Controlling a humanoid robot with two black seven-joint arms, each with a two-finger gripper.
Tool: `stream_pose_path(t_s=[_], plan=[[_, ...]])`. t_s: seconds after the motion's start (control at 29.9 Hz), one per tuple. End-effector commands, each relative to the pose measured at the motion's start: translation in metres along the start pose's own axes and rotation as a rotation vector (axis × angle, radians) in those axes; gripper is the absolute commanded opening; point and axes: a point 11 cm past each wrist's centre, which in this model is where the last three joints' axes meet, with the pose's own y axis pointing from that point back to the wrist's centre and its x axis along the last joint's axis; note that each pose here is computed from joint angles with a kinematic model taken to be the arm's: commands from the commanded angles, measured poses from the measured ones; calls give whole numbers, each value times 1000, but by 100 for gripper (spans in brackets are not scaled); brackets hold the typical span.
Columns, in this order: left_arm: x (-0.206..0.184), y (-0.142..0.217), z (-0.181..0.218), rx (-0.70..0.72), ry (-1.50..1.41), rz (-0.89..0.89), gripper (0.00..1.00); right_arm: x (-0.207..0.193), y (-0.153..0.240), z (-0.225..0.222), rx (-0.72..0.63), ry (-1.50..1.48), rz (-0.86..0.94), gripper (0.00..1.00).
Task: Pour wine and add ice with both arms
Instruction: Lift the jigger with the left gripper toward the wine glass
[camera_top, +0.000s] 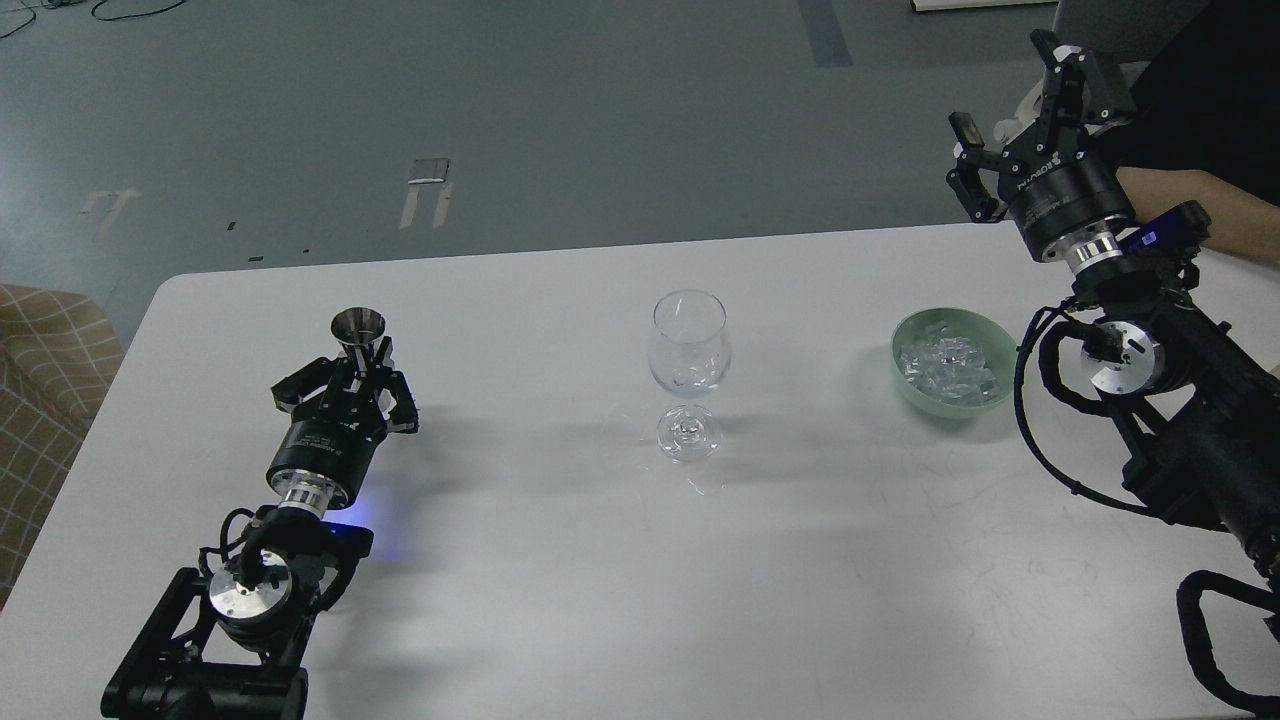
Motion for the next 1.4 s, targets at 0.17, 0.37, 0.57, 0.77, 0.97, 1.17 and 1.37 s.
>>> stream_pose_path(t_s=[0.17,0.37,0.57,0.77,0.97,1.17,1.37], plan=[[-33,-13,-26,121,-65,-87,0,0,0,0,0,0,0,100],[-45,-19,-32,149,-121,-111,0,0,0,0,-1,0,-1,100],[-63,-22,-40,191,-126,-112,0,0,0,0,-1,0,-1,100],[-80,-23,-53,231,-158,-122,0,0,1,1,-2,0,0,100],[-92,-23,-68,299,-223,-131,0,0,1,1,-2,0,0,100],[-101,-21,-79,336,-217,-137,0,0,1,1,-2,0,0,100],[-100,-19,-94,376,-215,-130,0,0,1,1,-2,0,0,100]])
